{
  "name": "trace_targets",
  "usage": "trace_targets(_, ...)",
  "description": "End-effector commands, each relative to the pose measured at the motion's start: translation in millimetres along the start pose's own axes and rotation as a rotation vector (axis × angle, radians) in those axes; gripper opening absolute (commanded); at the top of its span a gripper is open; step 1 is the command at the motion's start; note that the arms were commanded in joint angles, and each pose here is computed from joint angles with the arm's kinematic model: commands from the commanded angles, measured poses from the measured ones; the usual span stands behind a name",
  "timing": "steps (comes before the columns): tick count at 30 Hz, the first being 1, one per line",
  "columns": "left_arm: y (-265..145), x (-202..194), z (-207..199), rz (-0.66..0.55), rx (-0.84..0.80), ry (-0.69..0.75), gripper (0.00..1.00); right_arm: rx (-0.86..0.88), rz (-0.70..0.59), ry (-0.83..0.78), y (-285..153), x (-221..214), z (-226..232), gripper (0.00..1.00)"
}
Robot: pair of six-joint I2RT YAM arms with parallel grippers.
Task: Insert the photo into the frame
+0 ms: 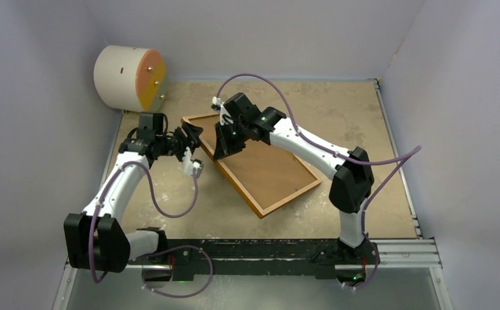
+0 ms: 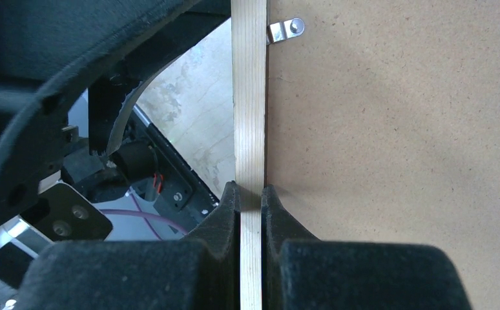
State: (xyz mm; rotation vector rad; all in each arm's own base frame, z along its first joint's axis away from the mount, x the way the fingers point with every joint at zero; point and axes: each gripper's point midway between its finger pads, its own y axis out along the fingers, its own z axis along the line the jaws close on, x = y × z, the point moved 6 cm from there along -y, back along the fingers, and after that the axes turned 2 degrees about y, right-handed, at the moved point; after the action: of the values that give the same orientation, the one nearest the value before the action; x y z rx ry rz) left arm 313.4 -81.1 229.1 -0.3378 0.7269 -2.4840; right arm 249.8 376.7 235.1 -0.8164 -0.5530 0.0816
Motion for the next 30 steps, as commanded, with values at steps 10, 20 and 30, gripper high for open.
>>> trace_targets(10, -6.6, 4.3, 28.7, -0.006, 0.068, 0.142, 0.19, 0.056, -0.139, -0.050, -66.4, 26.6, 36.4, 0.36)
trace_targets(20, -10.4, 0.0, 48.8, -0.029, 0.112, 0.056, 0.10, -0.396, -0.079, -0.405, -95.6, -17.6, 27.6, 0.83)
trace_targets(30, -17.1, 0.7, 60.6, -0.026, 0.156, 0.023, 0.09, -0.555, -0.007, -0.528, -89.9, -59.7, 23.6, 0.87)
